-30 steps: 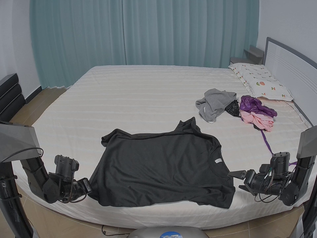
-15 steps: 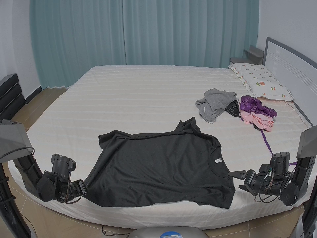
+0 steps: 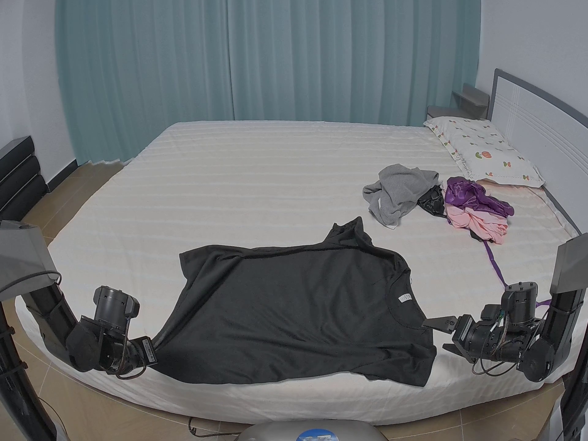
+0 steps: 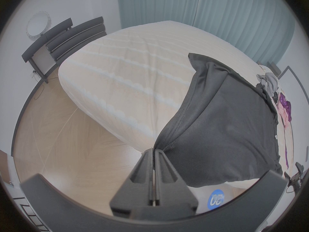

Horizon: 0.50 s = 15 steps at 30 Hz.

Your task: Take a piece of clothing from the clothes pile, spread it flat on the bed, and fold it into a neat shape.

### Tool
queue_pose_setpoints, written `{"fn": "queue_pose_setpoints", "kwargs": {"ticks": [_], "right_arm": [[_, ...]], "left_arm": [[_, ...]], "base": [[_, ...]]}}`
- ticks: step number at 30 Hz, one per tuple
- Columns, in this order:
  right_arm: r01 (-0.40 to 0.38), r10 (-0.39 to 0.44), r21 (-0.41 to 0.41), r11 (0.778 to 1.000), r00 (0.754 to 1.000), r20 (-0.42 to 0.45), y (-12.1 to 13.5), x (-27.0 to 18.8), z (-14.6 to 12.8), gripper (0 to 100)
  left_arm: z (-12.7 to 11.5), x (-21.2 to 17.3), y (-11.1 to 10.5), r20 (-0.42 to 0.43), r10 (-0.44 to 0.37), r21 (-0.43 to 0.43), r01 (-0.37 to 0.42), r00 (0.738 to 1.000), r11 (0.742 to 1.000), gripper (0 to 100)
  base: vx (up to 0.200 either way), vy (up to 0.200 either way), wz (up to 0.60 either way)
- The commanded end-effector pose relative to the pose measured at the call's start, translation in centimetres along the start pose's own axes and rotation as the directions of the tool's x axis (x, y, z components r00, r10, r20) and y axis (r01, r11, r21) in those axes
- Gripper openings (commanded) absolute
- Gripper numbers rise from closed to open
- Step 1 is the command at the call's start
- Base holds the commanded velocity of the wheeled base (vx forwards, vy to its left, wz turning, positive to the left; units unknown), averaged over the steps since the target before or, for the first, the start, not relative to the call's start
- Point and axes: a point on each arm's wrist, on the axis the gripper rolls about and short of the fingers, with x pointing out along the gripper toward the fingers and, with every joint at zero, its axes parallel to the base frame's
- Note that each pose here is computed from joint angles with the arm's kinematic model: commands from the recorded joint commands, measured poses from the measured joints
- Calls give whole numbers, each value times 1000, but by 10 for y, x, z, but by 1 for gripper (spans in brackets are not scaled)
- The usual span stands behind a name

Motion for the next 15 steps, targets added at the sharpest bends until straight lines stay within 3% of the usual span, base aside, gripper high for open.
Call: {"fn": "queue_pose_setpoints", "kwargs": {"ticks": [1,4,10,15], "right_arm": [[1,-1,0,1000,1000,-1,0,0,0,100],[1,-1,0,1000,1000,-1,0,0,0,100],[0,0,0,1000,1000,0,0,0,0,100],[-1,1,0,1000,1000,-1,0,0,0,100]], "left_arm": [[2,2,0,3,-2,-10,2,1000,1000,100],[2,3,-1,-1,-21,-13,21,1000,1000,100],[15,-6,-7,30,-181,-44,182,983,982,100],[23,-9,-8,63,-246,-61,250,967,966,100]], "base": [[0,0,0],[0,0,0],[0,0,0],[0,0,0]]}}
